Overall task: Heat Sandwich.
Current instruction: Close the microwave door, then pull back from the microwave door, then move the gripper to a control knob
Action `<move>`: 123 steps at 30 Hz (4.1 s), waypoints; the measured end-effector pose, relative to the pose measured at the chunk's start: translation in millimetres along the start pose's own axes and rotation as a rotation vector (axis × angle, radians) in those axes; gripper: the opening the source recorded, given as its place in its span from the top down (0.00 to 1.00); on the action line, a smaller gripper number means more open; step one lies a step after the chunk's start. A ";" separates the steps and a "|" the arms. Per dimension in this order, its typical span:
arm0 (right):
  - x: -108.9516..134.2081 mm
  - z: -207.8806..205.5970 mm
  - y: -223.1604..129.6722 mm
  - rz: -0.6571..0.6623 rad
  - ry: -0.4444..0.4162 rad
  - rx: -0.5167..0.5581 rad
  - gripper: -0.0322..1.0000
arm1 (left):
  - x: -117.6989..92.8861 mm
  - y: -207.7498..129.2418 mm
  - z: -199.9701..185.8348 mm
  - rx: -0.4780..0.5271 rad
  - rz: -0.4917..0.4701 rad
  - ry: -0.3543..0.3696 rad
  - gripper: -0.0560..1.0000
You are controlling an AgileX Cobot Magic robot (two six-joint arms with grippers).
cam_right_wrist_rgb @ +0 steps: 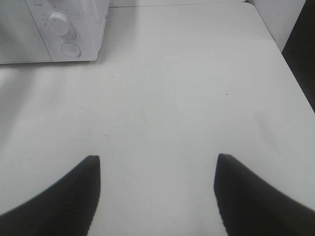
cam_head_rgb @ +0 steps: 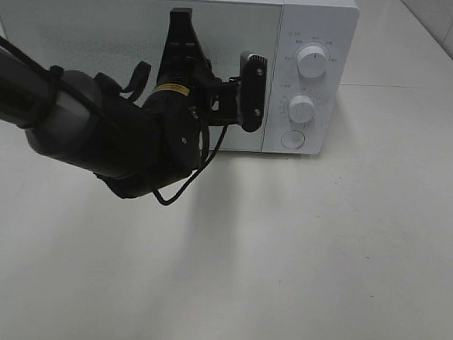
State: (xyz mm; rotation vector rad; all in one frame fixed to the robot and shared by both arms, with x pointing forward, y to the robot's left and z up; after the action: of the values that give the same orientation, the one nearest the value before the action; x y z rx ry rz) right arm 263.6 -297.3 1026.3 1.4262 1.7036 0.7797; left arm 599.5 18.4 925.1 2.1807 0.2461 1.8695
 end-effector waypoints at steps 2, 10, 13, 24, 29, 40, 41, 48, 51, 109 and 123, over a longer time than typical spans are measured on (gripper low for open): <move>0.0 0.0 0.0 0.000 0.000 0.000 0.34 | 1.1 -5.1 -4.6 0.013 -0.018 -0.015 0.95; 0.0 0.0 0.0 0.000 0.000 0.000 0.34 | 3.1 -4.2 -31.7 -0.015 -0.125 -0.087 0.95; 0.0 0.0 0.0 0.000 0.000 0.000 0.34 | 6.0 -1.6 -42.8 -0.036 -0.234 -0.136 0.95; 0.0 0.0 0.0 0.000 0.000 0.000 0.34 | 28.8 19.2 -84.0 -0.154 -0.645 -0.427 0.95; 0.0 0.0 0.0 0.000 0.000 0.000 0.34 | 36.8 25.4 -98.6 -0.179 -0.800 -0.654 0.95; 0.0 0.0 0.0 0.000 0.000 0.000 0.34 | 77.0 -34.8 -99.1 0.178 -1.102 -0.745 0.95; 0.0 0.0 0.0 0.000 0.000 0.000 0.34 | 85.7 -38.6 -101.5 0.190 -1.125 -0.722 0.95; 0.0 0.0 0.0 0.000 0.000 0.000 0.34 | 124.4 -58.4 -116.2 0.231 -1.200 -0.624 0.66; 0.0 0.0 0.0 0.000 0.000 0.000 0.34 | 146.2 -82.7 -125.5 0.307 -1.249 -0.555 0.35; 0.0 0.0 0.0 0.000 0.000 0.000 0.34 | 134.8 -218.4 -365.1 0.378 -1.540 -0.039 0.24; 0.0 0.0 0.0 0.000 0.000 0.000 0.34 | 132.1 -217.7 -363.0 0.372 -1.529 -0.058 0.24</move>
State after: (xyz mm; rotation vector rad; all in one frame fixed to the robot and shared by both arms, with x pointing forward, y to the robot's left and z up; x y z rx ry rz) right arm 263.6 -297.3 1026.3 1.4262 1.7036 0.7797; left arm 270.8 295.2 1034.5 1.2835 1.7125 0.8345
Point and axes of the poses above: a point on each arm's last joint axis where the gripper is mounted, z pointing out along that axis toward the gripper, x along the wrist's bending axis when the last joint is at zero, y = z × x, the point moved 4 cm from there along z, pointing out along that axis toward the gripper, and after that the axes turned 13 degrees about -z, right-handed, at the moved point
